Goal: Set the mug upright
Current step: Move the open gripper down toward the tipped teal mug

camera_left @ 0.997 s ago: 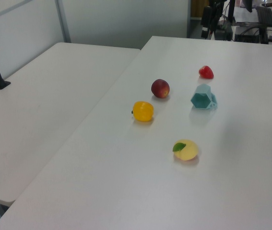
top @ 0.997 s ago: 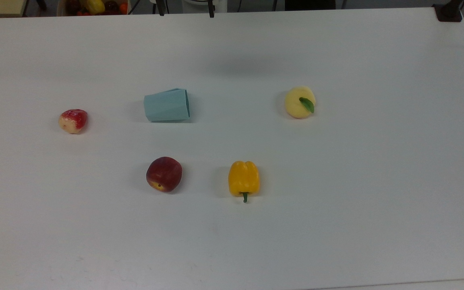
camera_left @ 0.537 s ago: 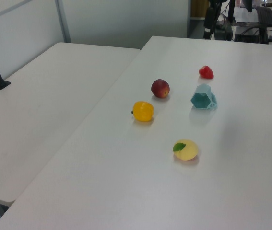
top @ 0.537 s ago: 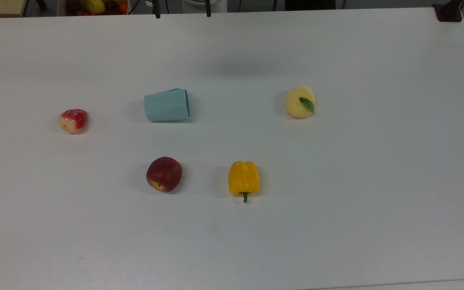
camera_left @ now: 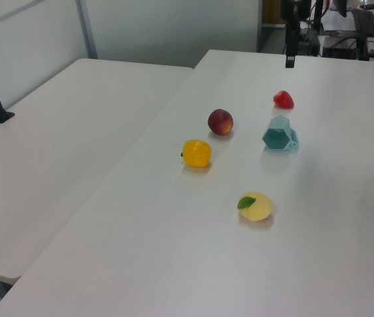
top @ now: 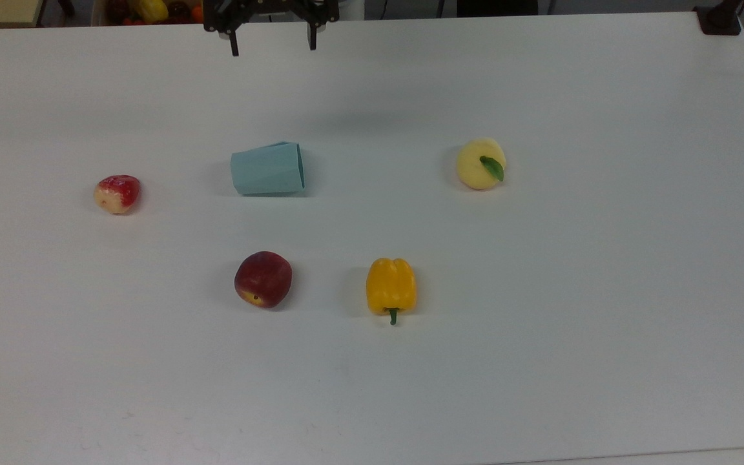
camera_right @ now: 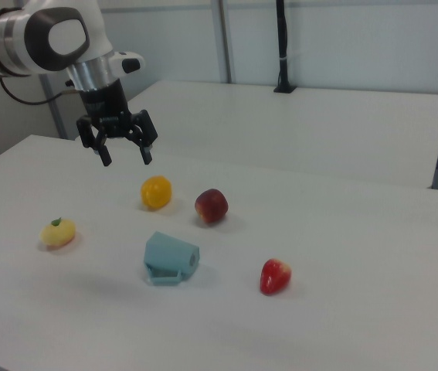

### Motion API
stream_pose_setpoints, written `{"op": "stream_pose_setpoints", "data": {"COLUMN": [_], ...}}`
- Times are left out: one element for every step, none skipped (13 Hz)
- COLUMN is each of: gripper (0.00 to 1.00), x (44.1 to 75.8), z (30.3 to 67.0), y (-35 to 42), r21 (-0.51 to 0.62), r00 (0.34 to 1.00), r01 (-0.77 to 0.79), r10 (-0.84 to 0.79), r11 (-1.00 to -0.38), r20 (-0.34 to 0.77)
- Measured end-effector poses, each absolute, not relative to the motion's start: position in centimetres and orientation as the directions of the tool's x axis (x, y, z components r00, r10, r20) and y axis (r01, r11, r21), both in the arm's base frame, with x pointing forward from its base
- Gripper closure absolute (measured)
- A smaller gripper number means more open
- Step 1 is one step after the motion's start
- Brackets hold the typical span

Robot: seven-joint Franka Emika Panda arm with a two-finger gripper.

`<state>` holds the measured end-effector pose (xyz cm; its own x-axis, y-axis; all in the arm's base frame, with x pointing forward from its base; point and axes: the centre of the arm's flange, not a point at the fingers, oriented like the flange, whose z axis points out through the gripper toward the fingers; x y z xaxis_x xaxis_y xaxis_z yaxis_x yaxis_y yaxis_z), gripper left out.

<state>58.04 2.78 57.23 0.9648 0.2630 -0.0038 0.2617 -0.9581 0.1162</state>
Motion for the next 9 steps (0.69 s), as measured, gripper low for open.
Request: {"op": "stream_pose_setpoints", "data": {"gripper": [0.00,0.00,0.00,0.00,0.00,0.00,0.00,0.00,0.00], "x": [58.2,58.3,58.3,58.3,58.4,58.5,58.6,58.7,58.8], "z": [56.7,56.1,55.4,54.6,53.7,52.8,51.2,50.1,48.7], "y": [3.1,3.7,4.6,5.7,6.7,7.7,8.9,9.5,10.1], "r21": [0.137,0.161,0.187,0.217,0.243,0.264,0.289,0.314,0.344], "r00": [0.965,0.965,0.964,0.965,0.968,0.973,0.979,0.982,0.985], "r01": [0.262,0.263,0.265,0.262,0.250,0.231,0.204,0.189,0.171], "r10": [0.262,0.262,0.262,0.257,0.246,0.228,0.201,0.188,0.173], "r11": [-0.955,-0.951,-0.946,-0.940,-0.937,-0.936,-0.935,-0.931,-0.923], "r20": [-0.016,-0.030,-0.042,-0.051,-0.050,-0.045,-0.038,-0.033,-0.024]}}
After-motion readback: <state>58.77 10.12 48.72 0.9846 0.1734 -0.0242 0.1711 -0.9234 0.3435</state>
